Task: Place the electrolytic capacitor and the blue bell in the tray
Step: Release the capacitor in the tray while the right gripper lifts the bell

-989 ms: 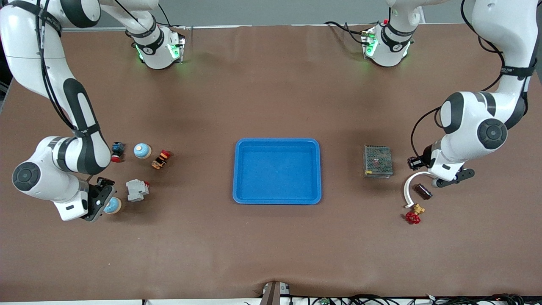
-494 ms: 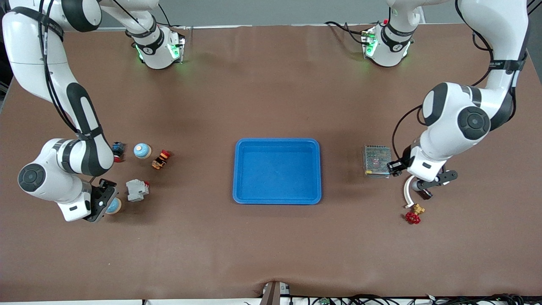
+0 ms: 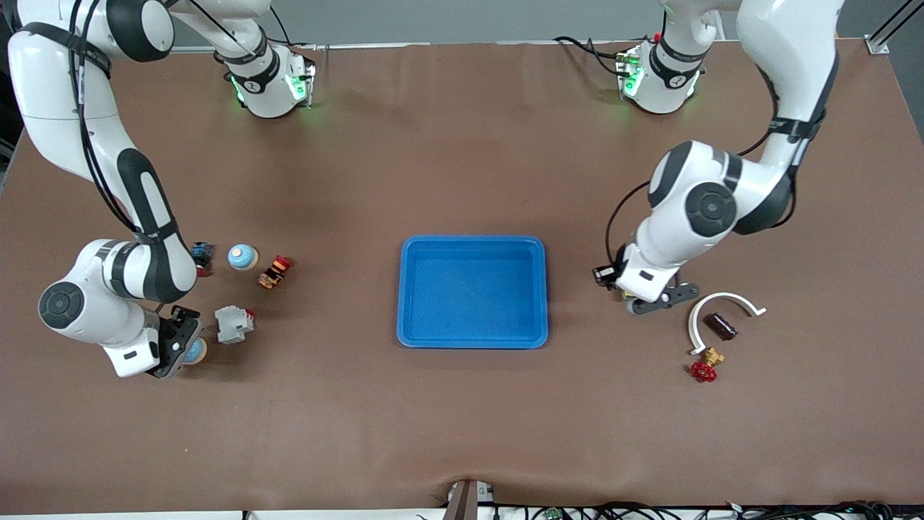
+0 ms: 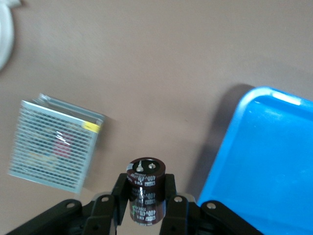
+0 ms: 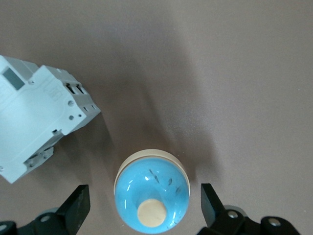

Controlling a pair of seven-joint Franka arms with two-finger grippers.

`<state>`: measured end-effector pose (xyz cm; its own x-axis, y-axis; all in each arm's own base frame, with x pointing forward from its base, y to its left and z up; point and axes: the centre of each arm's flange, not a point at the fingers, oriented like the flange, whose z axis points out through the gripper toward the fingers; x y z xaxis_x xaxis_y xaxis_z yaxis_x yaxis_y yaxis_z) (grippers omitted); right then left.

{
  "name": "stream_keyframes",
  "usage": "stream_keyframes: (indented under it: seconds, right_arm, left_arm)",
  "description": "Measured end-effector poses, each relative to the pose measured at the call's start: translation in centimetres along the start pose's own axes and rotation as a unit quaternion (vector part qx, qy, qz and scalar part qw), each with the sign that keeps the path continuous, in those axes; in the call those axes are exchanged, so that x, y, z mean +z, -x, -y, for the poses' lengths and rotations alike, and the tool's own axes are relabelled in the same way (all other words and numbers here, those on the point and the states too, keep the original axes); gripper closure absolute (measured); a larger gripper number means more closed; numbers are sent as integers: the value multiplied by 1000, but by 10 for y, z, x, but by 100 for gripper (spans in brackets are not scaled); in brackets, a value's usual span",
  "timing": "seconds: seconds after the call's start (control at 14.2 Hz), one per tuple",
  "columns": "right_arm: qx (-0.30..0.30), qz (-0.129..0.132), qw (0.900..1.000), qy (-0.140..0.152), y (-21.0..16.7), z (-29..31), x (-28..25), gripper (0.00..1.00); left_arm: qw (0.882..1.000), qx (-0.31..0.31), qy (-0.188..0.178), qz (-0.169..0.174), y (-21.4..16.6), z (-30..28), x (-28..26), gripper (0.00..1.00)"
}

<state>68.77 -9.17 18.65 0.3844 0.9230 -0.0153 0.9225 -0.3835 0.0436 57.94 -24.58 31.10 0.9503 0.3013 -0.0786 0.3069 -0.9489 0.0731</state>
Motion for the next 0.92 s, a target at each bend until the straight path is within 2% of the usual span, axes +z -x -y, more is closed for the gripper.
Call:
stream_keyframes:
  seconds: [0.56, 0.92]
  right_arm:
    - [1, -1, 1000, 7, 3, 3, 13, 0]
    - [3, -2, 1000, 6, 5, 3, 15, 0]
  left_arm:
    - [994, -111, -6, 12, 47, -107, 66, 66]
    - [991, -131, -14, 22, 73, -140, 96, 66]
